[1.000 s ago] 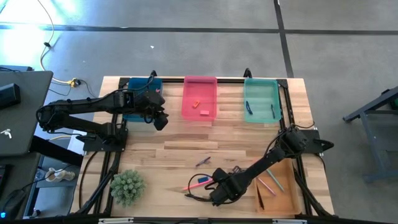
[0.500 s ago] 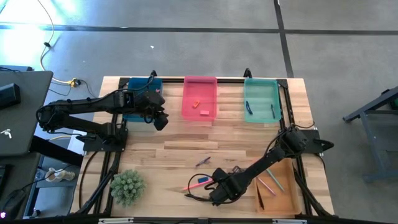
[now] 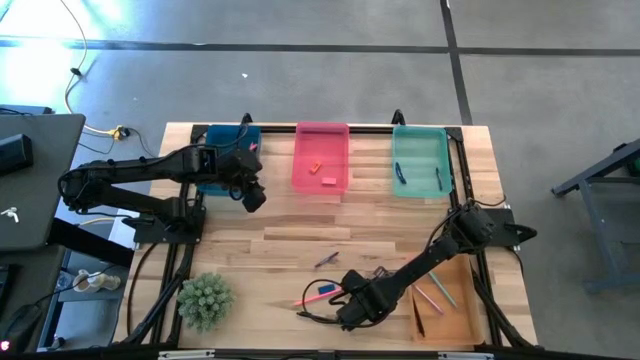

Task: Sort crayons/erasers/pens/pencils in bins
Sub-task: Put the green eraser into the pink bin

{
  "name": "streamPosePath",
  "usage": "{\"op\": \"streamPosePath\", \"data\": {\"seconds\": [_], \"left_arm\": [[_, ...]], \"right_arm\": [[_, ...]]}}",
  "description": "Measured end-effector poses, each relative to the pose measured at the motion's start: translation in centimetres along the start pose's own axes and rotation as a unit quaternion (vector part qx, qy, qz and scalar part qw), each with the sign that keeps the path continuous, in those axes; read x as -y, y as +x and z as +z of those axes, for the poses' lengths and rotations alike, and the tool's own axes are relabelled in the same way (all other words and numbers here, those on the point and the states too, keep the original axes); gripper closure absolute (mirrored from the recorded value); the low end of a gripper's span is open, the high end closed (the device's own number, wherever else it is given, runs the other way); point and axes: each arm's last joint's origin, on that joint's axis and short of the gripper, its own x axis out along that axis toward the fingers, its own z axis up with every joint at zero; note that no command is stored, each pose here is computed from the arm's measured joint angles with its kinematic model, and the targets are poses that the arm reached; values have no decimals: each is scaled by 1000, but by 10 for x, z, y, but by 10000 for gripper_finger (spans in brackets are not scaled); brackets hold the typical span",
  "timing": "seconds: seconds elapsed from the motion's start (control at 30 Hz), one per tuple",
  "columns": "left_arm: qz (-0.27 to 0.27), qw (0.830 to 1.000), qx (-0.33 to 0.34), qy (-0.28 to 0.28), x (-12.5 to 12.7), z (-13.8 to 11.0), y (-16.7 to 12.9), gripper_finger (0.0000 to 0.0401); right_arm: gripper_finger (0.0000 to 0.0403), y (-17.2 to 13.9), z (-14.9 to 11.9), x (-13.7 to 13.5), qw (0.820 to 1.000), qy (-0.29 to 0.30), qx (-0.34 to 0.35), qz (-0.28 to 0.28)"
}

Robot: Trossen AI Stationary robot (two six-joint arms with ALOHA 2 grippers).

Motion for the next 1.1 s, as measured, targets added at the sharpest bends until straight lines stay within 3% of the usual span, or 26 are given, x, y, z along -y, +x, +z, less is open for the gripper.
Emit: {"op": "streamPosePath", "data": {"seconds": [0.27, 0.53, 0.83, 1.1], "left_arm": [[-13, 1000, -20, 8, 0, -3, 0, 227], [-15, 999, -30, 28, 0, -5, 0, 227], [25, 998, -45, 36, -6, -12, -6, 227], [52, 998, -2, 29, -14, -14, -21, 227]], "right_arm": [[343, -20, 6, -12, 1000, -26, 9, 4], [343, -53, 31, -24, 997, -43, 44, 43], [343, -96, 83, -14, 993, -62, 98, 24], [343, -125, 142, 14, 987, -89, 134, -10]]}}
